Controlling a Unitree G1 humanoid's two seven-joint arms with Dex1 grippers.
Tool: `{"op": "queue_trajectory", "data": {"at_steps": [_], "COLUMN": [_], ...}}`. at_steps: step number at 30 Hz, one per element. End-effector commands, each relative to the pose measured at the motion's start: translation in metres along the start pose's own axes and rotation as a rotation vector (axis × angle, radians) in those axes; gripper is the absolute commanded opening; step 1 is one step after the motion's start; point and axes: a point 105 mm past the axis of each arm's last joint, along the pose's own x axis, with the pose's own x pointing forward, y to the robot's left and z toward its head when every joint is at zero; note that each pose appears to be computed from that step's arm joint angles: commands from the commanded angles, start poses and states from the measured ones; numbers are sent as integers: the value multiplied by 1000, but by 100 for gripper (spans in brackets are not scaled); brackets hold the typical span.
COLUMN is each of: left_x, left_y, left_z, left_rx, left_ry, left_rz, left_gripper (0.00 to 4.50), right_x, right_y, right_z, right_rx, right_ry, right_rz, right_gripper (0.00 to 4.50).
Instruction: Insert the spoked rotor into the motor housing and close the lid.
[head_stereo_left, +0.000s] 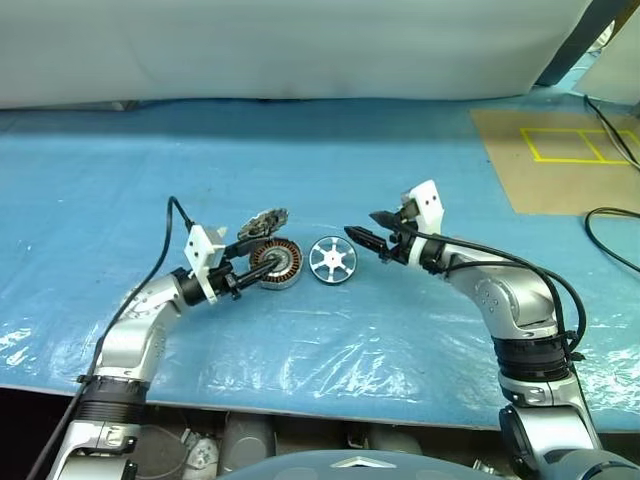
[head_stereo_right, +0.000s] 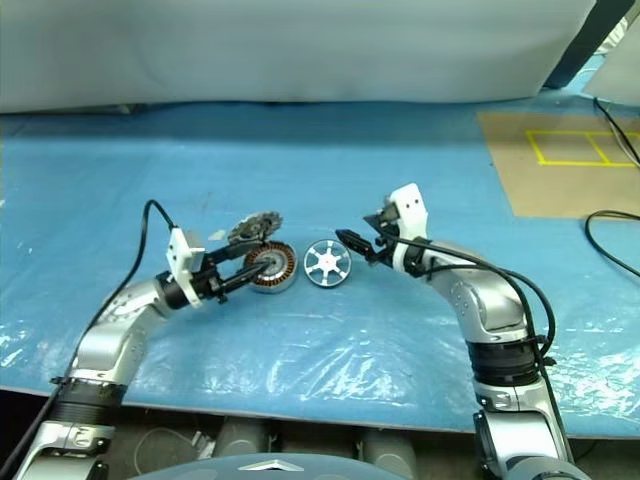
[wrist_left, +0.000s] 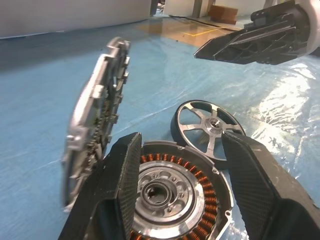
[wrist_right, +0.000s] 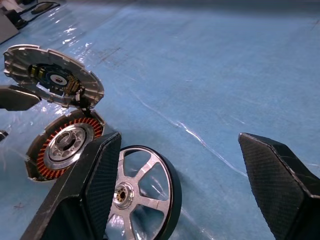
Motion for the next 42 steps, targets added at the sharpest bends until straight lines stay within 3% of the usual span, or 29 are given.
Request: {"op": "queue_trajectory", "data": {"at_steps": [1, 6, 15, 25, 31, 42], "left_x": [-1, 8, 15, 21, 17, 15], "left_y": [1, -4, 22, -16, -16, -4], "left_z": [-2, -16, -30, -36, -41, -28], "left_rx": [4, -14, 52, -72, -101, -61], "left_ry": [16, 63, 98, 116, 159, 108], "left_rz": [16, 9, 106, -77, -75, -18], "left_gripper": [269, 269, 269, 269, 269, 269], "right_x": [2, 4, 1, -2, 0, 1], "right_y": [2, 2, 0, -2, -3, 1], "right_z": [9, 5, 0, -7, -8, -12], "right_rx": [-32, -33, -38, -35, -43, -46], "right_ry": [-29, -20, -3, 11, 17, 29], "right_rz": [2, -5, -28, -51, -57, -51], "right_gripper": [392, 392, 392, 392, 392, 392]}}
